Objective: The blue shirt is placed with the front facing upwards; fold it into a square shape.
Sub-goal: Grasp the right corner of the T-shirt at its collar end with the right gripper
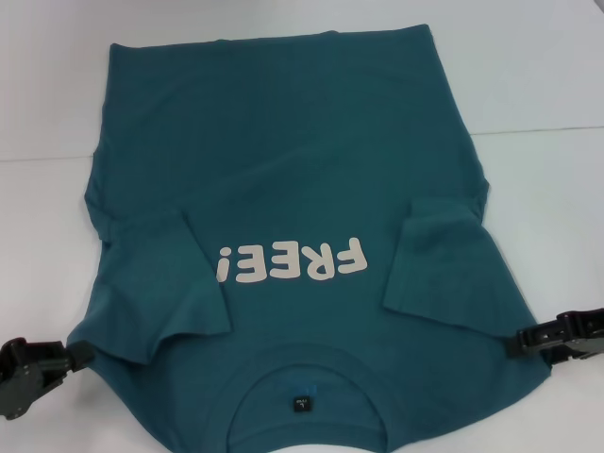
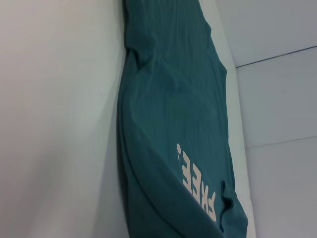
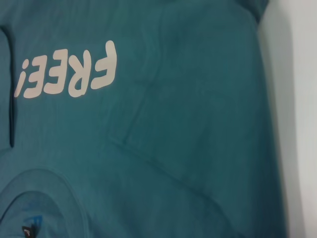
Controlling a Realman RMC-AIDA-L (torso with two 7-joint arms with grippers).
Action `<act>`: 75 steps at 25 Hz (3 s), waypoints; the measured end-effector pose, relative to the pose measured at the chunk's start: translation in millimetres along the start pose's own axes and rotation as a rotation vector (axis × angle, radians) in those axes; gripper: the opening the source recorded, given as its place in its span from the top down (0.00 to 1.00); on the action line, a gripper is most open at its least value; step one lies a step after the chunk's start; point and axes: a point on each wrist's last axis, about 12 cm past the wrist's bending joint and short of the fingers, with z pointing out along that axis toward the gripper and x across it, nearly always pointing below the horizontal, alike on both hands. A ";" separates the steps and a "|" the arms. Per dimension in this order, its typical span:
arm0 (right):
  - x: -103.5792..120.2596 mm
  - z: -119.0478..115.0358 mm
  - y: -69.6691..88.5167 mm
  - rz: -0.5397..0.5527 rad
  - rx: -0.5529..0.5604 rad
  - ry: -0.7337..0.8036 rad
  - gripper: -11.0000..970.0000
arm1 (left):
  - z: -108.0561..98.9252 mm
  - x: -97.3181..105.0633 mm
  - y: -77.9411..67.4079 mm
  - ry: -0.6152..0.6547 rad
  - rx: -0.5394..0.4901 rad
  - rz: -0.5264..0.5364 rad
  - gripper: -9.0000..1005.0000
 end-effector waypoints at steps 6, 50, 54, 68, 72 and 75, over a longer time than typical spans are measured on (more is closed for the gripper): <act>-2.7 10.2 11.6 -0.020 -0.038 0.001 0.06 | -0.4 0.2 1.2 -0.005 -0.005 -0.003 0.95; -15.3 17.6 28.1 -0.042 -0.031 0.042 0.07 | -3.4 1.5 3.7 -0.025 -0.004 -0.015 0.94; -14.7 18.3 28.2 -0.047 -0.025 0.051 0.17 | -3.2 1.1 2.7 -0.029 0.004 -0.015 0.94; -16.1 16.3 28.7 -0.058 -0.012 0.058 0.71 | -1.3 2.3 1.7 -0.021 0.015 -0.012 0.94; -16.5 14.5 27.6 -0.056 -0.010 0.058 0.87 | -0.5 2.7 1.0 -0.011 0.016 -0.003 0.94; -15.5 11.4 26.0 -0.054 -0.010 0.065 0.95 | -2.0 3.6 -0.8 0.025 0.012 0.026 0.94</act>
